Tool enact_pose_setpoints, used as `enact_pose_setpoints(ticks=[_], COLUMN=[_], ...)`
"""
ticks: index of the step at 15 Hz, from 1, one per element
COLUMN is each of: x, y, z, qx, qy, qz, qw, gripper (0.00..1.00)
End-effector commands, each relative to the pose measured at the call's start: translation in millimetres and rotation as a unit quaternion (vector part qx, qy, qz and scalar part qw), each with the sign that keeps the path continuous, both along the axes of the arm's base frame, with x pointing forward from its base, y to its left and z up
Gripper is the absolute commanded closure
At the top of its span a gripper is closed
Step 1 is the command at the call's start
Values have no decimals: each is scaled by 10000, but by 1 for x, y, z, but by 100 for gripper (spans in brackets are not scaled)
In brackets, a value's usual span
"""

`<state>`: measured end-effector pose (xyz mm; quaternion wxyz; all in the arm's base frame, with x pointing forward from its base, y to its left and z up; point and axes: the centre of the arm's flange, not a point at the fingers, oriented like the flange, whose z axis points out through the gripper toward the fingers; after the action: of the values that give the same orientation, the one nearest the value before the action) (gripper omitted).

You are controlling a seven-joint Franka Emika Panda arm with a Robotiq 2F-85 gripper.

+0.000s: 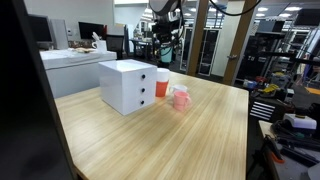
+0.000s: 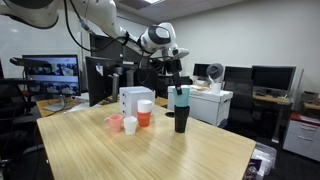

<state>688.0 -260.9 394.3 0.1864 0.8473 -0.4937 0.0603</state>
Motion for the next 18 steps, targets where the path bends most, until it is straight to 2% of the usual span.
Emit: enact_pose_setpoints(ticks=[1,18], x=[8,5], y=[-6,0], z=[-2,-32], qx=[27,208], qy=[49,116], qz=[58,35], qw=[10000,9997], gripper=[48,48])
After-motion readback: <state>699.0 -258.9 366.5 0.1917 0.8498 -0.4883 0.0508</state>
